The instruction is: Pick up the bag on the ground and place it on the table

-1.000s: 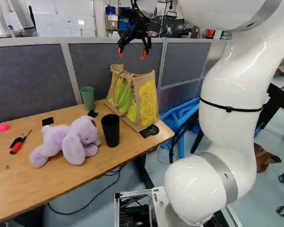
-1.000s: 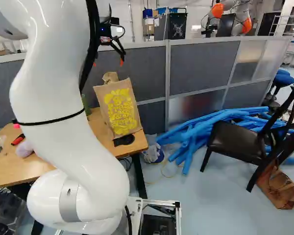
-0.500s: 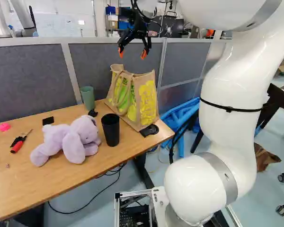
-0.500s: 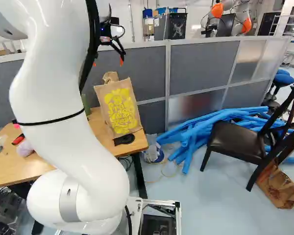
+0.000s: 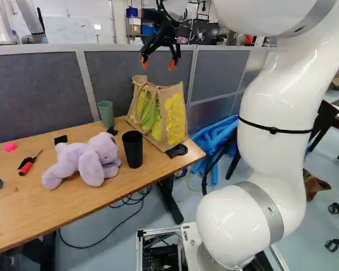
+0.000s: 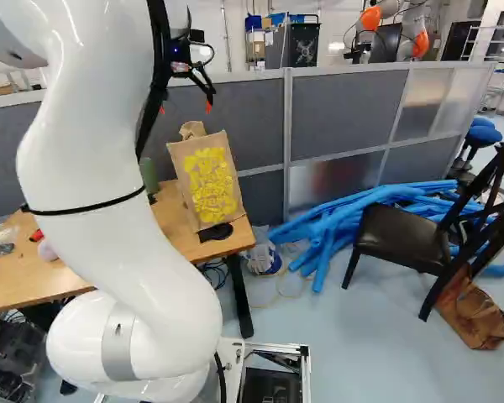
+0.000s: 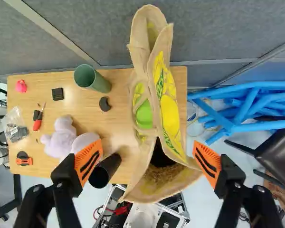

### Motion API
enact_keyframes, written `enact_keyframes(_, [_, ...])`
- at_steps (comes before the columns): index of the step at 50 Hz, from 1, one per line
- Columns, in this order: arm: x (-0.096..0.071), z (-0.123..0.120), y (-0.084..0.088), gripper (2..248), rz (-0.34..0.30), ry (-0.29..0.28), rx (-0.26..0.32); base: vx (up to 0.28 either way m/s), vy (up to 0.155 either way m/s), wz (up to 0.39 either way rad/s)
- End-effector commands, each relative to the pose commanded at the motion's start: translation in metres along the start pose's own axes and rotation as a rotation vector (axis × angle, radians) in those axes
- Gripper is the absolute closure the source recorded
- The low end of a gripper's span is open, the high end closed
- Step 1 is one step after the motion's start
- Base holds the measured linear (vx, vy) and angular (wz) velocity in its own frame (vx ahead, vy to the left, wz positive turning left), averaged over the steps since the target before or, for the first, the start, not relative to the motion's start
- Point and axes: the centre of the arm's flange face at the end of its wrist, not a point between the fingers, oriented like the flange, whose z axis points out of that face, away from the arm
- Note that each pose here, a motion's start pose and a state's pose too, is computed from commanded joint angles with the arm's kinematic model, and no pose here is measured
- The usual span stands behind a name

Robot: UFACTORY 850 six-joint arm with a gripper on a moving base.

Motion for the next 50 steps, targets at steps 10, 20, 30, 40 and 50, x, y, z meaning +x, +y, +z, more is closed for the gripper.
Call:
enact_keyframes(10, [0.0,0.0,0.0,3,0.0,0.0,0.0,-0.086,0.0,0.004])
enact_keyframes(20, [0.0,0.0,0.0,3,0.0,0.0,0.0,-0.085,-0.003,0.001])
enact_keyframes(30, [0.0,0.0,0.0,3,0.0,0.0,0.0,-0.085,-0.001,0.002])
enact_keyframes(40, [0.0,0.0,0.0,3,0.0,0.0,0.0,-0.087,-0.001,0.003])
enact_keyframes(50, [0.0,0.0,0.0,3,0.0,0.0,0.0,-0.087,-0.002,0.002])
